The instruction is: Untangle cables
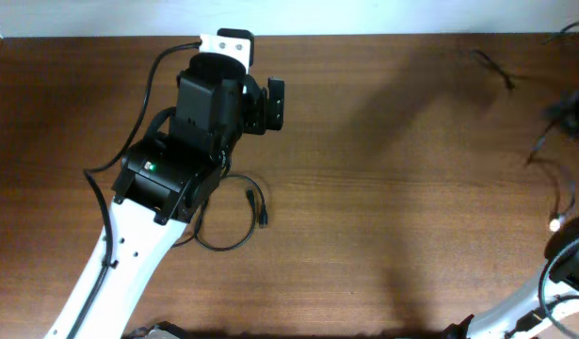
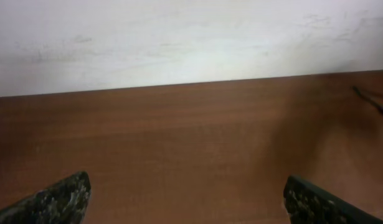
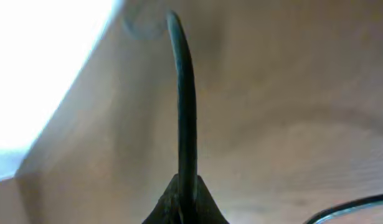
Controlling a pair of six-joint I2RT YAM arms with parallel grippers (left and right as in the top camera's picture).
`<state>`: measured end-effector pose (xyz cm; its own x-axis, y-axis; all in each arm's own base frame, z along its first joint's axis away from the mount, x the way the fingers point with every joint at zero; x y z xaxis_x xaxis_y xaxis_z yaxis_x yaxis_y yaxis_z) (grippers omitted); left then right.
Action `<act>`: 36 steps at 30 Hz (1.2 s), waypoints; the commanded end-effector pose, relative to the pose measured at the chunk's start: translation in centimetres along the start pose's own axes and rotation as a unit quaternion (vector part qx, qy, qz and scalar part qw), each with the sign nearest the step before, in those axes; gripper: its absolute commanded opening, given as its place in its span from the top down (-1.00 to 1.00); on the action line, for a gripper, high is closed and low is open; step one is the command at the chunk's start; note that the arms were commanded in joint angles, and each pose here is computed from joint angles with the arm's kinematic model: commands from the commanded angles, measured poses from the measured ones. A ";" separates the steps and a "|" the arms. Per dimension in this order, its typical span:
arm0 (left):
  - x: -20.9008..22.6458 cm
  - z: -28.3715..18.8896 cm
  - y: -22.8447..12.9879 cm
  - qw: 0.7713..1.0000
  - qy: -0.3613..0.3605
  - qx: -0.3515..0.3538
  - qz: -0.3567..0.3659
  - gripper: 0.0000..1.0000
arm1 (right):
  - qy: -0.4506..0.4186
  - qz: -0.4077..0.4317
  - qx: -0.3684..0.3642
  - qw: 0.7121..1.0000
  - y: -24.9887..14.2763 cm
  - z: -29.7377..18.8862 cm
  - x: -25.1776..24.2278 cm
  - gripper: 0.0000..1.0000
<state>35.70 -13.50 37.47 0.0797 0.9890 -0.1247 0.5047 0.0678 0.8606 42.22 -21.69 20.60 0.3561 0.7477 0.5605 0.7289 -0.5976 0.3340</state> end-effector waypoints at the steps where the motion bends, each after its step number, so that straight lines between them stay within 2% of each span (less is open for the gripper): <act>1: -0.1 0.0 0.2 1.000 0.000 -0.001 -0.001 -0.98 | -0.014 -0.024 -0.115 0.993 4.8 -8.0 -0.7 0.92; 3: -0.1 0.0 0.2 1.000 0.000 -0.001 -0.001 -0.98 | -0.056 0.017 -0.188 0.980 6.9 -13.4 -3.7 0.92; 6: -0.1 0.0 0.2 1.000 0.000 -0.001 -0.001 -0.99 | -0.086 0.046 -0.262 0.960 8.0 -19.2 -7.8 0.93; 7: -0.1 0.0 0.2 1.000 0.000 -0.001 -0.001 -0.99 | -0.090 0.048 -0.267 0.958 7.9 -19.7 -8.4 0.27; 8: -0.1 0.0 0.2 1.000 0.000 -0.001 -0.001 -0.99 | -0.094 0.032 -0.268 0.958 8.1 -19.7 -8.4 -0.97; 11: -0.1 0.0 0.1 1.000 -0.001 0.002 0.000 -0.99 | -0.095 -0.022 -0.260 0.961 8.4 -18.7 -7.0 -0.97; 13: -0.1 0.0 -0.2 1.000 0.001 0.008 0.002 -0.99 | -0.050 -0.056 -0.250 0.965 8.5 -17.7 -4.9 -0.97; 14: -0.1 0.0 -0.2 1.000 0.001 0.007 0.002 -0.99 | 0.030 -0.119 -0.230 0.965 8.0 -16.3 -1.1 -0.97; 17: 0.0 0.0 -0.2 1.000 0.003 0.007 0.002 -0.97 | 0.118 -0.256 -0.151 0.947 4.9 -11.4 6.4 -0.97; 18: 0.7 -0.1 -0.3 1.000 0.027 0.008 0.005 -0.89 | 0.138 -0.315 -0.119 0.931 3.3 -9.2 9.3 -0.97; 20: 2.5 -0.3 -0.9 0.996 0.084 0.018 0.015 -0.79 | 0.164 -0.355 -0.080 0.917 1.3 -6.4 13.7 -0.97; 21: 2.9 -0.4 -1.4 0.996 0.089 0.029 0.013 -0.71 | 0.180 -0.375 -0.057 0.908 -0.1 -4.8 16.4 -0.97; 23: 5.2 -1.2 -1.8 0.990 0.112 0.038 -0.069 -0.67 | 0.208 -0.400 -0.019 0.893 -2.8 -2.7 20.3 -0.97; 25: 6.1 -2.3 -1.4 0.991 0.090 0.039 -0.096 -0.67 | 0.195 -0.416 0.017 0.888 -4.9 -1.0 22.2 -0.98; 27: 8.6 -4.3 -1.5 0.987 0.105 0.042 -0.118 -0.69 | 0.160 -0.445 0.074 0.878 -8.5 1.2 24.3 -0.97; 29: 9.7 -5.3 -2.9 0.982 0.124 0.072 -0.124 -0.68 | 0.182 -0.474 0.127 0.852 -12.9 2.2 27.2 -0.97; 31: 10.0 -6.1 -4.4 0.972 0.139 0.097 -0.165 -0.68 | 0.177 -0.550 0.183 0.796 -17.9 2.9 29.1 -0.97; 33: 10.1 -6.4 -4.9 0.969 0.142 0.106 -0.174 -0.73 | 0.157 -0.602 0.213 0.753 -21.8 3.8 31.1 -0.97; 34: 9.6 -6.6 -5.8 0.967 0.127 0.132 -0.174 -0.74 | 0.148 -0.620 0.209 0.742 -22.7 4.3 32.0 -0.97; 35: 9.3 -6.8 -6.6 0.965 0.119 0.154 -0.177 -0.74 | 0.109 -0.620 0.193 0.753 -22.5 5.0 32.5 -0.97; 36: 9.4 -7.4 -7.9 0.954 0.132 0.183 -0.199 -0.75 | 0.052 -0.602 0.162 0.780 -21.2 5.8 32.7 -0.98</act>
<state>28.13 -3.42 33.96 -0.3297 0.9245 -0.1915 0.6843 0.3738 0.6261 40.40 18.51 27.07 -0.8238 0.5372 0.1810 0.5455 0.6647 0.5104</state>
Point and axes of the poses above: each gripper's point midway between its finger pads, its own z axis out along the fingers, its own x axis along the line the jaws close on, y = z × x, the point moved 3 cm from there along -z, back along the fingers, and after that the axes turned 6 degrees about -z, right-handed, at the moved point
